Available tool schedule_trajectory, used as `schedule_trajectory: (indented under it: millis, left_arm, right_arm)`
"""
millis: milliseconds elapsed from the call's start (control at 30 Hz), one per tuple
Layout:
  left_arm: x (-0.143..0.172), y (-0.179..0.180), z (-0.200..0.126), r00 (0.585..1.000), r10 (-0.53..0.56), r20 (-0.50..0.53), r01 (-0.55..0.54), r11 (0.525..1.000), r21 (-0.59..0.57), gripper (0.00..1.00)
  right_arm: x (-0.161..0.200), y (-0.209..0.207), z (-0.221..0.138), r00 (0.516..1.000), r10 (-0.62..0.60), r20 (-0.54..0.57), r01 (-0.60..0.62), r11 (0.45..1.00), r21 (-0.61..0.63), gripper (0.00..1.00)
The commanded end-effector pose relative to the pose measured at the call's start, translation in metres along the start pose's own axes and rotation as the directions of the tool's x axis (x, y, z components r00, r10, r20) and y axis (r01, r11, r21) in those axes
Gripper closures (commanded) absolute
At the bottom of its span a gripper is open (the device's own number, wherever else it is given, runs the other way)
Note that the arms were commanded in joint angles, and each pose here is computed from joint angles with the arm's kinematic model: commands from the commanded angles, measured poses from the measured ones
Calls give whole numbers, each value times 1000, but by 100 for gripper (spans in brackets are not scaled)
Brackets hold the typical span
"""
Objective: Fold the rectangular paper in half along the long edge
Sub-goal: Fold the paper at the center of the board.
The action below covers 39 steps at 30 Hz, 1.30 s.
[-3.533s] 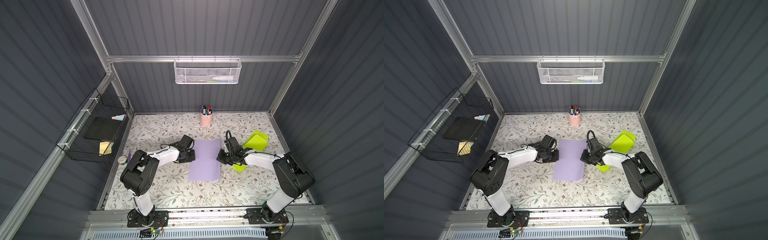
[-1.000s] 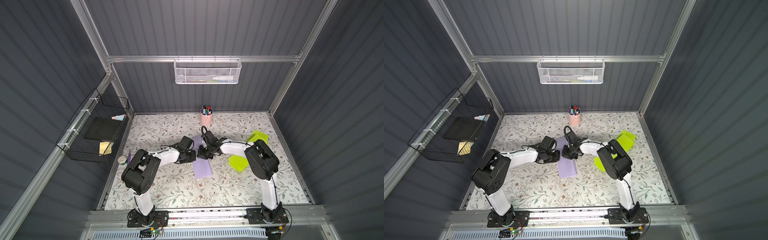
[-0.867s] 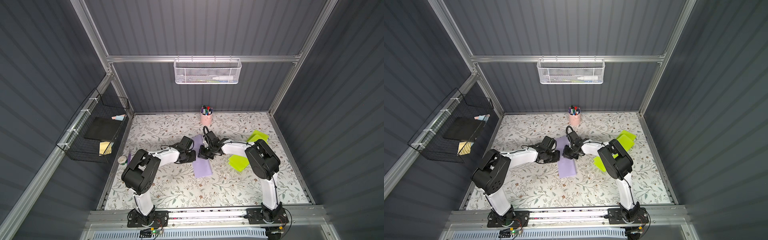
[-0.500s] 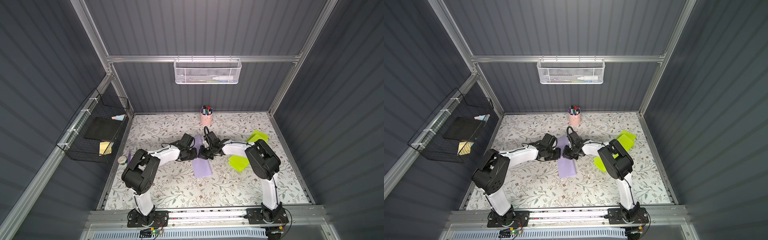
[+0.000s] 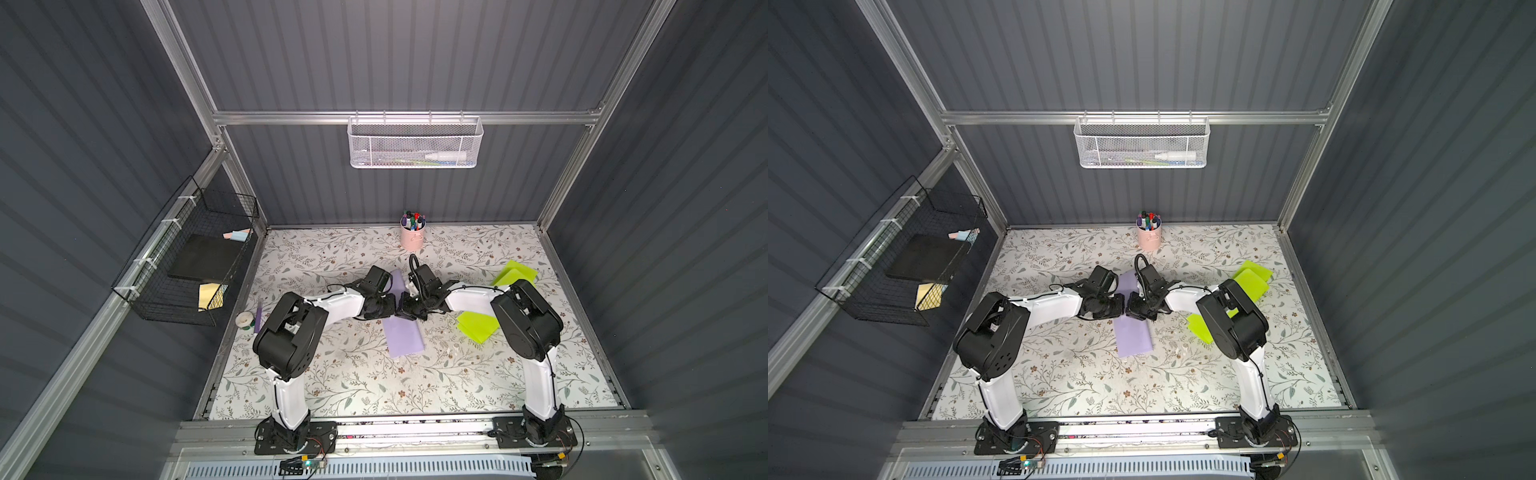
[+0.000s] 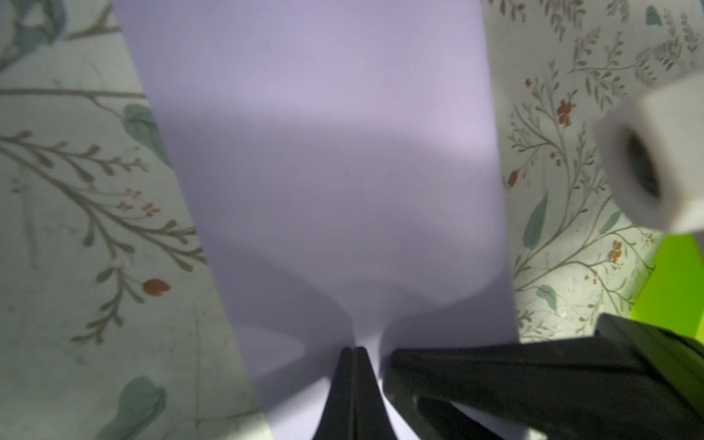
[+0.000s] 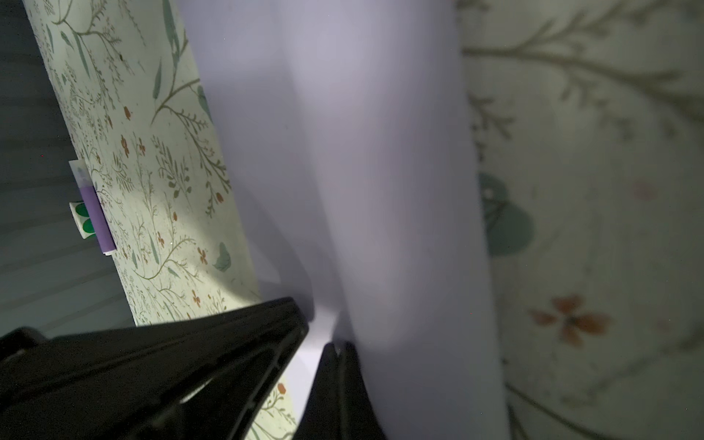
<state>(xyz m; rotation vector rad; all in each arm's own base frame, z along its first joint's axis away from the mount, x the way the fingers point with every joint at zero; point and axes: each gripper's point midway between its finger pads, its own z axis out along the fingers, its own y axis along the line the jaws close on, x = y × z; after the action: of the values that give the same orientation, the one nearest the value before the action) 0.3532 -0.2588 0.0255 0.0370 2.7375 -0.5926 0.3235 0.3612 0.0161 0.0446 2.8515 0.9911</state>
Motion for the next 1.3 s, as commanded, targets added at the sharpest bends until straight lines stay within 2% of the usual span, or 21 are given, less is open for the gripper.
schedule_trajectory:
  millis: [0,233,367,467,533,600,633,767,967,1133,1267]
  left_arm:
    - [3,5,6,1000,-17,-11,17,1000,-8,98]
    - [16,16,12,999,-23,-39,22,999,-36,99]
    - [26,25,14,998,-27,-59,24,998,-62,100]
    - [32,30,16,997,-30,-70,25,997,-73,100]
    - [35,32,17,997,-30,-78,24,997,-76,100]
    - [35,32,18,996,-28,-80,22,997,-75,100]
    - [36,32,18,996,-28,-81,22,997,-75,100]
    - [35,31,18,996,-25,-82,19,997,-72,100]
    - [33,30,16,997,-21,-77,15,998,-69,100]
    - [32,29,13,997,-19,-74,14,998,-69,100]
    - [30,27,12,997,-15,-70,11,998,-66,100]
  right_arm:
    - [16,-24,2,998,50,-44,-47,997,69,100]
    - [12,-13,-11,998,50,-35,-50,999,7,100]
    - [-3,1,-46,999,47,10,-47,997,-58,99]
    - [-17,1,-79,996,62,61,-55,993,-105,94]
    - [-26,-6,-98,991,85,99,-71,989,-132,86]
    - [-31,-17,-107,989,91,115,-74,986,-148,69]
    - [-32,-23,-108,990,92,103,-76,986,-148,64]
    - [-26,-26,-89,998,58,1,-56,975,-213,57]
    - [-26,-31,-55,993,95,-74,-112,952,-285,60]
    - [-26,-20,-43,992,75,-97,-105,928,-357,62]
    - [-24,-20,-38,991,78,-105,-110,928,-357,62]
